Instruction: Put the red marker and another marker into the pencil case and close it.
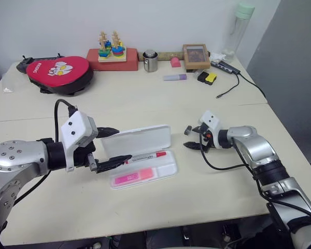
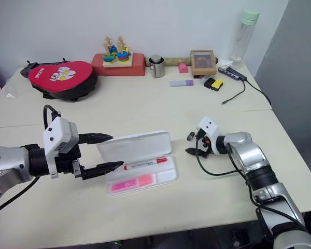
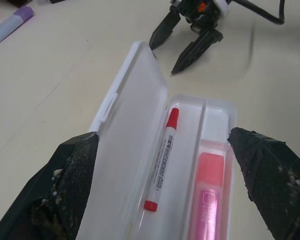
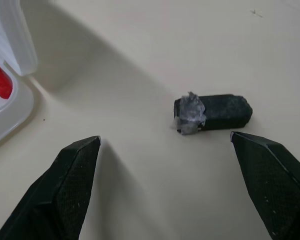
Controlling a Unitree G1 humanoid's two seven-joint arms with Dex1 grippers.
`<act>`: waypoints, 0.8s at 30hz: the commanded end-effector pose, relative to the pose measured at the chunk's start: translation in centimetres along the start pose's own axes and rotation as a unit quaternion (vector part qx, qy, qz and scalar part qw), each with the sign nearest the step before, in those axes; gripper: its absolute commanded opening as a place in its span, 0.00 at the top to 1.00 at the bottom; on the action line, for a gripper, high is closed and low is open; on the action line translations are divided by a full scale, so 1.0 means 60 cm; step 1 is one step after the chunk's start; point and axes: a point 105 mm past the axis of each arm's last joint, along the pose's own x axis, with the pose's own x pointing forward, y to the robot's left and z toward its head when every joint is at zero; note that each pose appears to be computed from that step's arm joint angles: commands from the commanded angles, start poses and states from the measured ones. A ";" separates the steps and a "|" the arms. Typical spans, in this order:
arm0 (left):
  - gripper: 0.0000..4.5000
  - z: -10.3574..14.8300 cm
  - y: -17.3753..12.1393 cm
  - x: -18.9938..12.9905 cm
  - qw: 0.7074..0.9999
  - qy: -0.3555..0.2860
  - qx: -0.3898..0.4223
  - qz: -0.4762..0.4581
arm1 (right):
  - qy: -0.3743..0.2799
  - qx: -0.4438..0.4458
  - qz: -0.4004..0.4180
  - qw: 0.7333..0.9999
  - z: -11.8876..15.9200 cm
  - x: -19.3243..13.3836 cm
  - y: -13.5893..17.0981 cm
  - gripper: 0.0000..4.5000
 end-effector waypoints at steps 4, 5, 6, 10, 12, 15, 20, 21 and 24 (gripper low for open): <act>0.02 0.008 0.001 -0.005 1.000 -0.006 0.014 0.011 | -0.019 -0.021 0.009 1.000 0.024 0.016 0.003 0.03; 0.02 0.008 0.000 -0.006 1.000 -0.005 0.014 0.012 | -0.019 -0.021 0.011 1.000 0.024 0.017 0.005 0.03; 0.02 0.007 0.000 -0.006 1.000 -0.005 0.013 0.012 | -0.019 -0.021 0.012 1.000 0.024 0.017 0.007 0.03; 0.02 0.007 -0.001 -0.006 1.000 -0.005 0.012 0.012 | -0.018 -0.021 0.012 1.000 0.022 0.017 0.007 0.03; 0.02 0.004 -0.002 -0.005 1.000 -0.005 0.010 0.014 | -0.018 -0.018 0.007 1.000 0.021 0.020 0.006 0.03; 0.02 0.003 -0.002 -0.003 1.000 -0.005 0.011 0.015 | -0.017 -0.016 -0.011 1.000 0.021 0.024 -0.002 0.03; 0.01 0.004 -0.001 -0.001 1.000 -0.004 0.011 0.015 | -0.011 -0.012 -0.033 0.999 0.015 0.026 -0.015 0.07; 0.00 0.003 -0.001 -0.001 1.000 -0.004 0.011 0.014 | -0.009 -0.014 -0.035 0.999 0.013 0.026 -0.017 0.11; 0.00 0.003 -0.002 -0.002 1.000 -0.003 0.010 0.014 | -0.008 -0.015 -0.036 0.999 0.012 0.026 -0.017 0.26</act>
